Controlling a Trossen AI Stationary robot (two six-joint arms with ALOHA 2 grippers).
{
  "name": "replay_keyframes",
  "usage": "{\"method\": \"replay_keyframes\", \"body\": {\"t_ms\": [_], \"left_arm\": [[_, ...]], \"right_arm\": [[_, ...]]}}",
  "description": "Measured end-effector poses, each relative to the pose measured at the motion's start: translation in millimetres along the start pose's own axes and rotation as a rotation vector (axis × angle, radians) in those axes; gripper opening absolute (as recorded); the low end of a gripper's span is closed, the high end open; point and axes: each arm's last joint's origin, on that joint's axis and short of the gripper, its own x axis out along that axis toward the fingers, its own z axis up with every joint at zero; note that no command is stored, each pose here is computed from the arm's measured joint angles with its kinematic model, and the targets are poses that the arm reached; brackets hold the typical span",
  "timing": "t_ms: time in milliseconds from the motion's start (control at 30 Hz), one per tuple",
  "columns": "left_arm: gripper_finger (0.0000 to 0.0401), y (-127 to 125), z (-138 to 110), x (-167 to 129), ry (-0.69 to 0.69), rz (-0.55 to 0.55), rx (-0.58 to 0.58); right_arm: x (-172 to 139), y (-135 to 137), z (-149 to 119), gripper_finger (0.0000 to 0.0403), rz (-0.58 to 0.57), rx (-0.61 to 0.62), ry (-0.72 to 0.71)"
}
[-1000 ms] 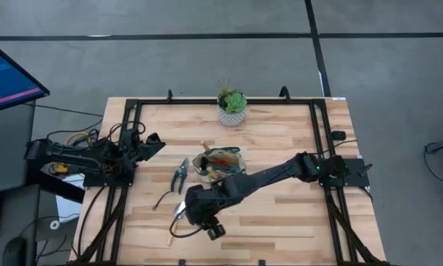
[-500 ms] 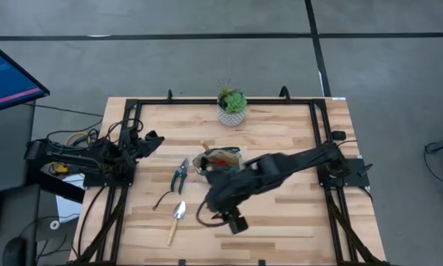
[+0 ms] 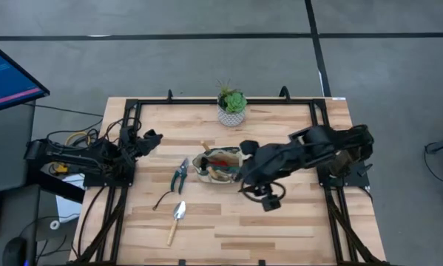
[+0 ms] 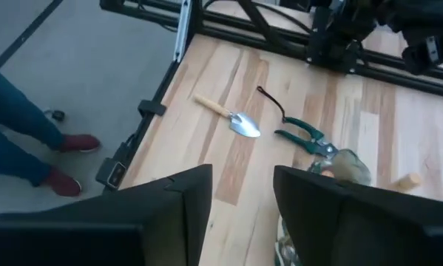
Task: Pick & Place Garden tools in Gardening bag
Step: Put the trowel into the gardening bag
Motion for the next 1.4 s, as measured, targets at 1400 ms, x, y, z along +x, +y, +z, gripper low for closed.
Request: {"method": "replay_keyframes", "body": {"t_ms": [1400], "left_arm": [[0.0003, -55, -25, 62, 0.505, 0.239, -0.224]], "right_arm": [[-78, -20, -221, 0.0116, -0.236, 0.373, -0.455]]}}
